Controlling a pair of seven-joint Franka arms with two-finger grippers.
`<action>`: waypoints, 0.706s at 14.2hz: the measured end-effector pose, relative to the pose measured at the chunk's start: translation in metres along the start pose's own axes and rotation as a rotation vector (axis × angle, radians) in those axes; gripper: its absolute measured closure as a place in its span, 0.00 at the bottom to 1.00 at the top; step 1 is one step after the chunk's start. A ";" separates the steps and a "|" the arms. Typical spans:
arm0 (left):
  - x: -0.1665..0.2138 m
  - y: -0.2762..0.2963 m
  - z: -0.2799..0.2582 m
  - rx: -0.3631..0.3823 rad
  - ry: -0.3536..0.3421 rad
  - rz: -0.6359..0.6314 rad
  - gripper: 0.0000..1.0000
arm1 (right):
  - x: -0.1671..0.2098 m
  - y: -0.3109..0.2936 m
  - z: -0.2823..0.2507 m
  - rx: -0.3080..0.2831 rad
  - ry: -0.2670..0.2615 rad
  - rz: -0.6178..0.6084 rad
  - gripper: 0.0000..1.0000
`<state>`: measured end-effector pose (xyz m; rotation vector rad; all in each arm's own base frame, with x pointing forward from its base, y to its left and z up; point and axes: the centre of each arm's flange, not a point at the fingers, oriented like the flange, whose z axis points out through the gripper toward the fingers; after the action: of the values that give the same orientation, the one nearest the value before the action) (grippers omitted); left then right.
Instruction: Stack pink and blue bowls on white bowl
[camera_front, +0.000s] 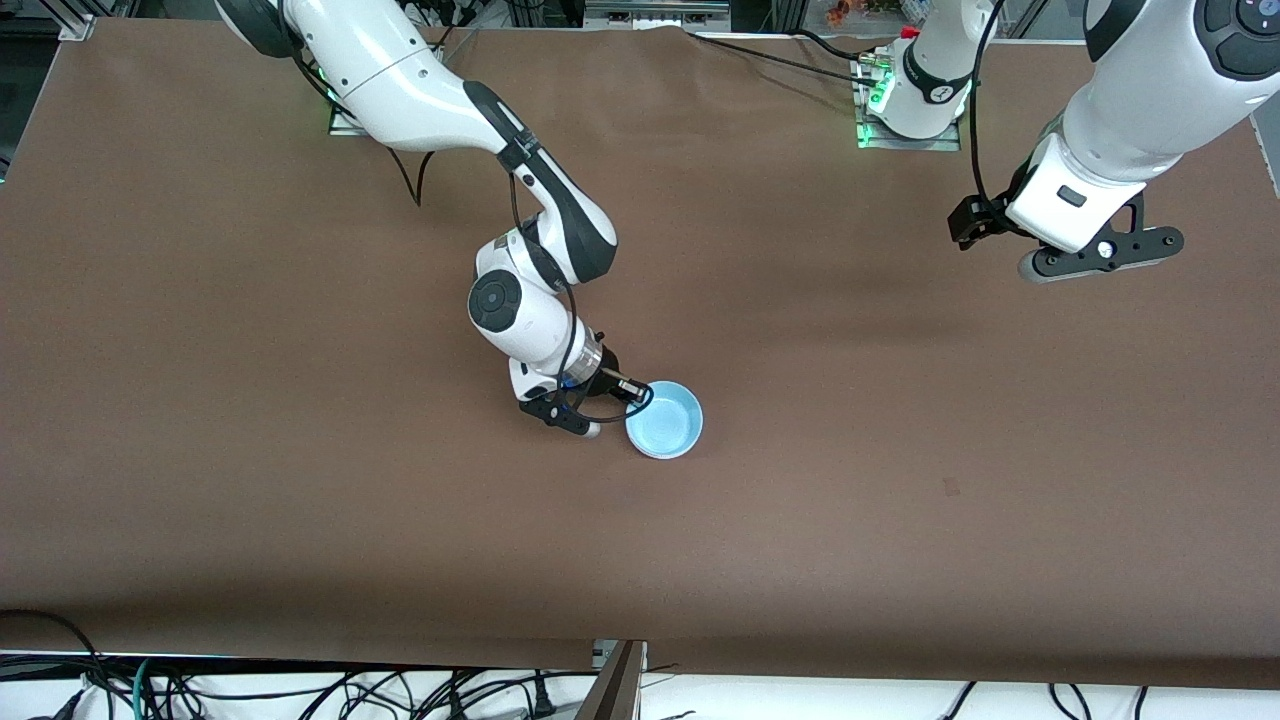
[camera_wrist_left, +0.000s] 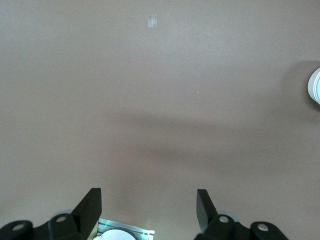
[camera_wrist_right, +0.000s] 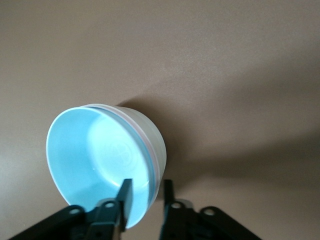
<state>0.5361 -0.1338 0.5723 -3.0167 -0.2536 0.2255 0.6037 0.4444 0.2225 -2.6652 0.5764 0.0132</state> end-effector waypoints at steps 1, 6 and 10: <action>0.000 0.000 0.000 -0.003 -0.001 0.001 0.09 | 0.001 0.000 -0.002 -0.013 -0.012 0.000 0.52; -0.002 0.005 -0.001 -0.067 -0.024 0.031 0.04 | 0.043 0.009 -0.076 -0.221 -0.026 -0.113 0.02; 0.007 -0.009 -0.002 -0.098 -0.008 0.104 0.04 | 0.092 0.060 -0.177 -0.409 -0.122 -0.326 0.00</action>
<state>0.5418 -0.1236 0.5741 -3.1299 -0.1115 0.2403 0.6504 0.2889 0.3521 -3.0954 0.0999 0.2196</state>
